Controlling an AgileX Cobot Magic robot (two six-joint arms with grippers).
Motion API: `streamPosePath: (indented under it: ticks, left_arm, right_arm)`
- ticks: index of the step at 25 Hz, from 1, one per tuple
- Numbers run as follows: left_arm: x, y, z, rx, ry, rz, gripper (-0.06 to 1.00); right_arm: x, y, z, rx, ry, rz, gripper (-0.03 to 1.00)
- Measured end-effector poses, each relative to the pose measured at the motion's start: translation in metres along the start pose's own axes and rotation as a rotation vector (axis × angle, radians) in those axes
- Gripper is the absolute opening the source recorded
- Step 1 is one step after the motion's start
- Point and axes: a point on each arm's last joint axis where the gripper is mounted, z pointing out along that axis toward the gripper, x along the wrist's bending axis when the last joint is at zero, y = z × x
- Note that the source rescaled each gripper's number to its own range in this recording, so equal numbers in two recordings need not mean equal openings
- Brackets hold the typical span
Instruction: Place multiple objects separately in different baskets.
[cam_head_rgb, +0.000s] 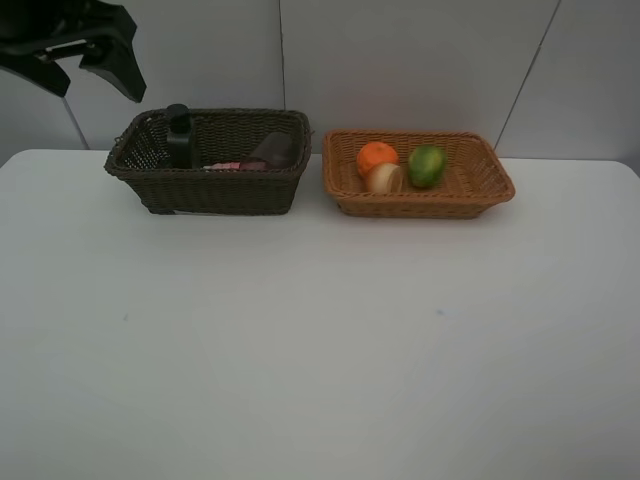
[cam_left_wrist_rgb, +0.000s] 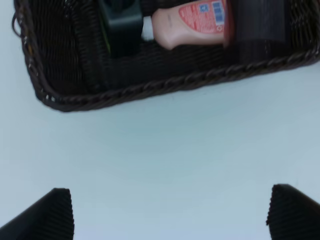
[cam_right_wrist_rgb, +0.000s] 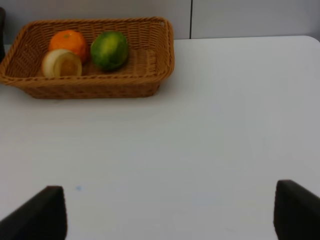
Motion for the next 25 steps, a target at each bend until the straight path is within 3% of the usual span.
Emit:
streamPosePath:
  ticks: [15,22,25]
  left_arm:
    - [0.013,-0.14,-0.136,-0.373,-0.027,-0.009,1.0]
    - [0.016,-0.184,-0.153,-0.417,-0.03,-0.012,1.0]
    - [0.017,-0.2,-0.153,-0.382,-0.029,-0.015,1.0]
  right_arm:
    - [0.0,0.0,0.0,0.0,0.0,0.0,0.79]
    - [0.0,0.0,0.0,0.0,0.0,0.0,0.79]
    - [0.0,0.0,0.0,0.0,0.0,0.0,0.79]
